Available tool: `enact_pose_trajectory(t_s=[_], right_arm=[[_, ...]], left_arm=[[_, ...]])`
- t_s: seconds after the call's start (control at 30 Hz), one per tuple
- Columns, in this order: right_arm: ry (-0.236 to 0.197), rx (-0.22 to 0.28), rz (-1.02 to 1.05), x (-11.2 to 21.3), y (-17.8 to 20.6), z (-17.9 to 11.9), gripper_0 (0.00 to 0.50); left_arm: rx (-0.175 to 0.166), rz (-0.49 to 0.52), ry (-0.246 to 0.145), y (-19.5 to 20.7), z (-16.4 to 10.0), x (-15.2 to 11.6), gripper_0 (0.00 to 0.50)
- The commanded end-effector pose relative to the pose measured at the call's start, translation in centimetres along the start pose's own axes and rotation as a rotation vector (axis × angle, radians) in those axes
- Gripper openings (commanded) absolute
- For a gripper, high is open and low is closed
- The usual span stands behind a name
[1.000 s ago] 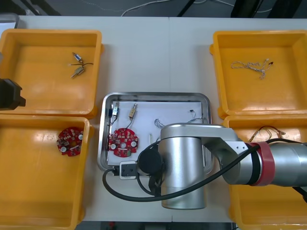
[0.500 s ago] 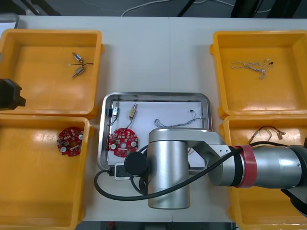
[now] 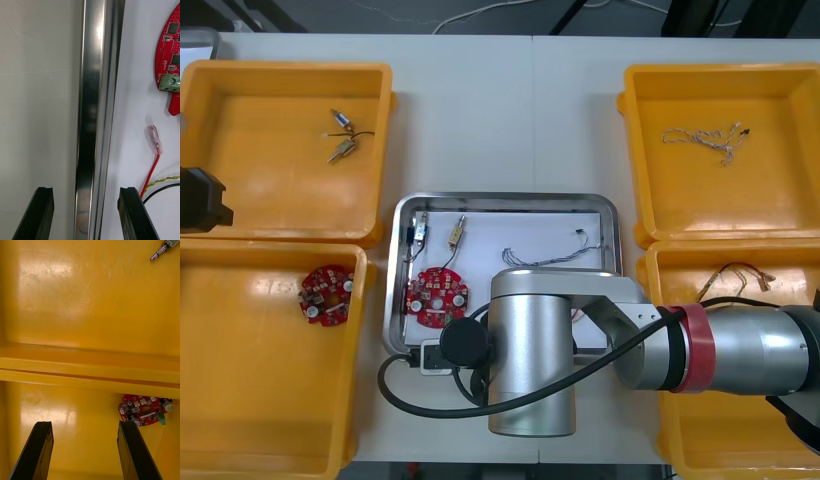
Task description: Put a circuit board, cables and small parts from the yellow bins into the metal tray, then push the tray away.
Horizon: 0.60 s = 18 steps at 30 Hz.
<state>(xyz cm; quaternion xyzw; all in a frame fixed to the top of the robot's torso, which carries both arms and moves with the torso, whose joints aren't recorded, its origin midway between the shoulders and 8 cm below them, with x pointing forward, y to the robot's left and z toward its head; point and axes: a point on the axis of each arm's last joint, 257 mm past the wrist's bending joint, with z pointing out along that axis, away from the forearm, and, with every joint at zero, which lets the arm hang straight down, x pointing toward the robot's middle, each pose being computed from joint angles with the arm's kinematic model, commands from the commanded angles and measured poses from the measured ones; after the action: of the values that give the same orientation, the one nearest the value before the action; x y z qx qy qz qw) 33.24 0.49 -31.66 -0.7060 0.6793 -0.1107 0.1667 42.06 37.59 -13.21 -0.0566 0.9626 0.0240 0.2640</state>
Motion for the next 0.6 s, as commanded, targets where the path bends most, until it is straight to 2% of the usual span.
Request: enact_pose_trajectory(t_s=[0.03,0.27,0.6], right_arm=[[-0.012,-0.005,-0.035,-0.4,1.1,0.3,0.5],[-0.004,-0.006,-0.04,-0.1,1.6,0.6,0.5],[0.014,-0.004,-0.028,0.2,1.4,1.4,0.5]], left_arm=[[-0.026,0.079,-0.01,1.6,-1.1,-0.7,0.5],[-0.004,0.104,-0.003,1.1,-0.9,-1.0,0.5],[0.011,0.143,-0.004,0.7,-1.0,-1.1,0.5]])
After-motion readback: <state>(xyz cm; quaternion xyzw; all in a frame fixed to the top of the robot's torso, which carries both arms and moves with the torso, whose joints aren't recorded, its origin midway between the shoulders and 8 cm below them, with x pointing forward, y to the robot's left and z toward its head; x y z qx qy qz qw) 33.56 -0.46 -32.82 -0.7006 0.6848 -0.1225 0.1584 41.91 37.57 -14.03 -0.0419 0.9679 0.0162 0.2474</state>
